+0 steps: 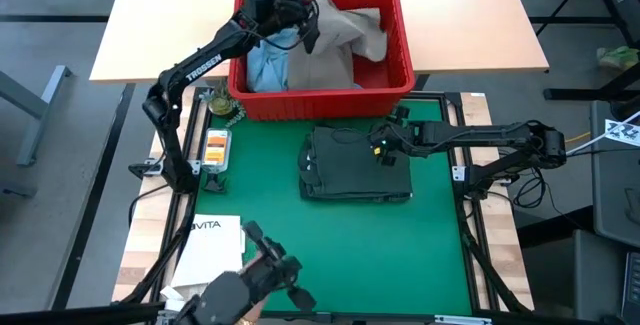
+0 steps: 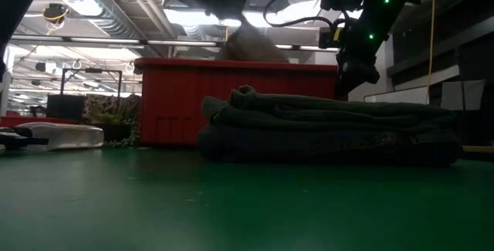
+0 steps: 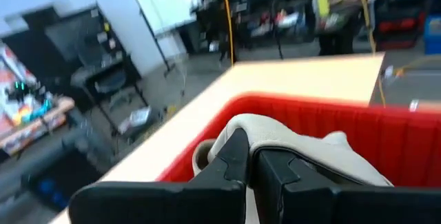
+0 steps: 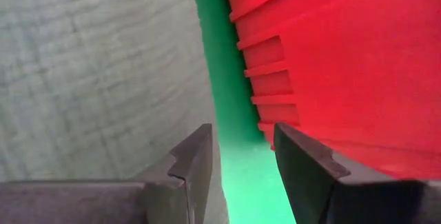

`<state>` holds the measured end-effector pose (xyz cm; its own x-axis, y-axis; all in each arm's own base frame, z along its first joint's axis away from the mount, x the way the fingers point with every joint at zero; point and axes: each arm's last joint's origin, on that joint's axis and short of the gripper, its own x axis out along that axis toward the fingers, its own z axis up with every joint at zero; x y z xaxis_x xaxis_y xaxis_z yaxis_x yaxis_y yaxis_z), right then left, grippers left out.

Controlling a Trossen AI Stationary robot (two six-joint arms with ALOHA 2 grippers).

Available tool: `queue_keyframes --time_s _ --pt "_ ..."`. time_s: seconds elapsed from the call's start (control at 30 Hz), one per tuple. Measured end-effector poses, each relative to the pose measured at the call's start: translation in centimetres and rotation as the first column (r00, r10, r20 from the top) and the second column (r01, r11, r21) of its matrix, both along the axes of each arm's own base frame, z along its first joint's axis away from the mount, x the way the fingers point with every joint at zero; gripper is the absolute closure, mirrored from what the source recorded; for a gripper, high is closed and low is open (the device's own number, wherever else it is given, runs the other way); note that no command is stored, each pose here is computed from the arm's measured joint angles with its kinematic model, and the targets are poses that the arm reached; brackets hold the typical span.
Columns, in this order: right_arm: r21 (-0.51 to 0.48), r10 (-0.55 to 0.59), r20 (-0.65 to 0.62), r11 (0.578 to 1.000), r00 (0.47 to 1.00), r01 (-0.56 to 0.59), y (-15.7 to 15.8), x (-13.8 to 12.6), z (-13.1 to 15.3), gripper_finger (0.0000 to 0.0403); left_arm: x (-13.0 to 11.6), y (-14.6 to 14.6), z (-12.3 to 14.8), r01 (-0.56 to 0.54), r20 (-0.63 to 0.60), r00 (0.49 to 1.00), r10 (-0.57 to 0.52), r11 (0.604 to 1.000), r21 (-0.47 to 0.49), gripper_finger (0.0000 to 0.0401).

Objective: Fold Laundry from Bin
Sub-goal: Fold the gray shorts

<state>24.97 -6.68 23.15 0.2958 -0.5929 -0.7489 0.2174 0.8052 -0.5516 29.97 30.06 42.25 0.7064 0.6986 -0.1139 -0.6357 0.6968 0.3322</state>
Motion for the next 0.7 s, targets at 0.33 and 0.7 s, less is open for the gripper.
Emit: queue_keyframes --time_s 0.33,0.7 --pt "-0.149 0.093 0.060 0.985 0.994 -0.083 -0.2 0.4 6.0 0.0246 1.5 -3.7 5.1 0.105 0.103 0.988 -0.116 0.989 0.104 0.0401" --pt "-0.442 0.034 0.096 0.897 0.995 0.012 -0.4 -1.7 13.5 0.0246 3.0 -7.9 8.1 0.211 0.153 0.960 -0.235 0.964 0.159 0.0401"
